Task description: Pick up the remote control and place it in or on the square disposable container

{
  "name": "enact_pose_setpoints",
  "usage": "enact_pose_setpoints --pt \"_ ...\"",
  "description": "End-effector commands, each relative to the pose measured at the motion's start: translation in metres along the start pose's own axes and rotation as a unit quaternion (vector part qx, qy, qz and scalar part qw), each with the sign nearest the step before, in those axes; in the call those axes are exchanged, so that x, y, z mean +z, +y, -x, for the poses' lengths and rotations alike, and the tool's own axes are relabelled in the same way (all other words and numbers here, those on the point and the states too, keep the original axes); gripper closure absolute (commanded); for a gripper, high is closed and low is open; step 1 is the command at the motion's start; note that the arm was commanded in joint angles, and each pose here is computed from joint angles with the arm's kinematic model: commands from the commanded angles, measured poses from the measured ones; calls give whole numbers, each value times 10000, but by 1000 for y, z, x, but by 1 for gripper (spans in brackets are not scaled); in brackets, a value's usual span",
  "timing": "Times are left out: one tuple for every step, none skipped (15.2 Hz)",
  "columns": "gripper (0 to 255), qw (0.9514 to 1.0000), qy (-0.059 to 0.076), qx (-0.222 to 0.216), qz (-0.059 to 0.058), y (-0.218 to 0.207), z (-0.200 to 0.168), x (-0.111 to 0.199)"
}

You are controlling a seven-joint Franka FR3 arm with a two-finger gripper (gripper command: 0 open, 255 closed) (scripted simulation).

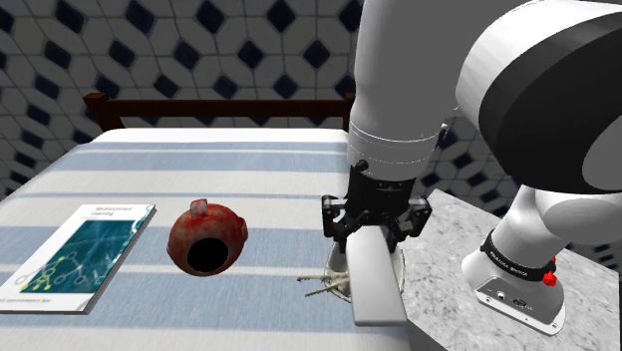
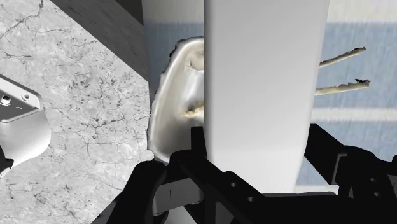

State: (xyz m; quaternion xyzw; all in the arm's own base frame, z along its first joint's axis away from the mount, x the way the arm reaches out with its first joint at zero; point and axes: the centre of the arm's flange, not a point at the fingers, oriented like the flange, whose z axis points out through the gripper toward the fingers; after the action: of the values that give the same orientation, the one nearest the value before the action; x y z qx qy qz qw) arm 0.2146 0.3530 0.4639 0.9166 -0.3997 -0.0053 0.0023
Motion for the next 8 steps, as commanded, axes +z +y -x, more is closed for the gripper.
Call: enact_pose_setpoints --pt "255 10000 0 1 -3 0 1 11" --pt "255 10000 0 1 -3 0 1 16" --pt "255 10000 0 1 -3 -1 1 21" --pt "255 10000 0 1 -3 -1 1 26" --pt "255 10000 0 1 -3 -1 1 32" --pt "255 10000 0 1 -3 -1 1 35" --pt "255 10000 1 1 -3 -1 1 35" --pt "255 10000 0 1 -3 -1 1 35"
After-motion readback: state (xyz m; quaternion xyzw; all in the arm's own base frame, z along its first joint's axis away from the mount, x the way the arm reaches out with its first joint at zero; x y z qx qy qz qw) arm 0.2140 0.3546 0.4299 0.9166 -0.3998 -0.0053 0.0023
